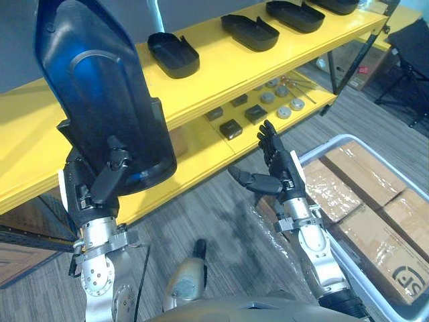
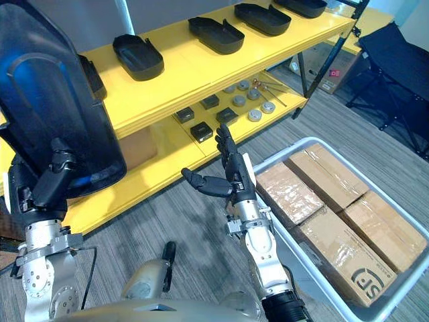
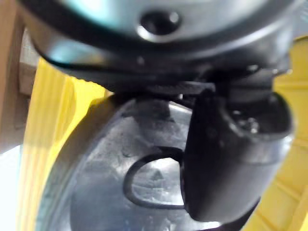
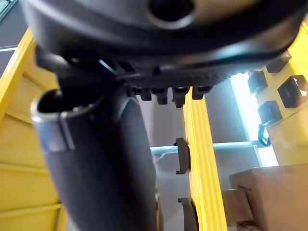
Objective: Walk over and take three plastic housings, then place them on the shelf
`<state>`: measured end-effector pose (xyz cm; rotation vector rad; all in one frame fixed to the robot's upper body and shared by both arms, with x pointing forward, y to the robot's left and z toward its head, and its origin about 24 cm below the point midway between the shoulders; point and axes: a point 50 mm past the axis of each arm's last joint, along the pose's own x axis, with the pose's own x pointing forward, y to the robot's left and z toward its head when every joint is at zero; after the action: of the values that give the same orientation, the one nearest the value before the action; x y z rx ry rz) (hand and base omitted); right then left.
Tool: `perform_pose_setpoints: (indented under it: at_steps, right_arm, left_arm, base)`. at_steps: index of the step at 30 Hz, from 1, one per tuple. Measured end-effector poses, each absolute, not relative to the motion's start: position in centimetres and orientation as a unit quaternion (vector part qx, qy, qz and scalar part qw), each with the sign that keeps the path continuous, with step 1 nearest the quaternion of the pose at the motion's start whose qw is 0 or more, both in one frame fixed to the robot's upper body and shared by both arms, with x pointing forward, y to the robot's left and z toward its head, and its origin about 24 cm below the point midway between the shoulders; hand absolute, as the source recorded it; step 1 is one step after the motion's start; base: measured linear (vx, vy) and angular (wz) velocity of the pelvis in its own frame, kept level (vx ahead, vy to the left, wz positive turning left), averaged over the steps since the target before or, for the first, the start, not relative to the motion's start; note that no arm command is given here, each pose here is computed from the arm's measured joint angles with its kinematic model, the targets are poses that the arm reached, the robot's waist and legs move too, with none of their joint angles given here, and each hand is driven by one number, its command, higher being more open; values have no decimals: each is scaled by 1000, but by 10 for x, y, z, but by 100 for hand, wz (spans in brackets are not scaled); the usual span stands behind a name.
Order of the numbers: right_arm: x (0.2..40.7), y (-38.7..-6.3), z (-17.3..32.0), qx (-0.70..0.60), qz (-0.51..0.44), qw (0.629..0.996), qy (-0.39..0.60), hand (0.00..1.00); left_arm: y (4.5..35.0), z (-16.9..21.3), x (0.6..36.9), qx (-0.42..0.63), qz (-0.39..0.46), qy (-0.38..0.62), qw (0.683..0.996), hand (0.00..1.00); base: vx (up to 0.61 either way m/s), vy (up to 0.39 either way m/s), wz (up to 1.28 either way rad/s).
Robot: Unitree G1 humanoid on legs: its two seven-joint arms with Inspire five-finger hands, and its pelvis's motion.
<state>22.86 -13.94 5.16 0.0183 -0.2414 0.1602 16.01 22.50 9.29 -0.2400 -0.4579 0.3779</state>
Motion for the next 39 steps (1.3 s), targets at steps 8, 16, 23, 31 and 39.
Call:
perform_pose_setpoints:
  at_steps: [8, 16, 23, 31, 39]
  right_arm:
    - [230, -141, 54, 9, 9, 991, -133, 100]
    - [236, -178, 137, -60, -12, 941, -333, 100]
    - [232, -185, 181, -71, -30, 897, -435, 100]
    - [226, -208, 149, -42, -65, 934, -349, 100]
    - [216, -213, 106, -1, -70, 964, -255, 100]
  left_arm:
    - [239, 101, 158, -95, 201, -242, 944, 0]
    - [219, 122, 186, -129, 156, -290, 935, 0]
    - [208, 112, 189, -144, 123, -263, 946, 0]
    - [206, 115, 189, -136, 107, -270, 947, 0]
    - [207, 104, 186, -134, 114, -246, 953, 0]
  base:
    - [186, 129, 52]
    - [294, -78, 94]
    - [277, -302, 98]
    - [75, -21, 21]
    - [-61, 102, -4]
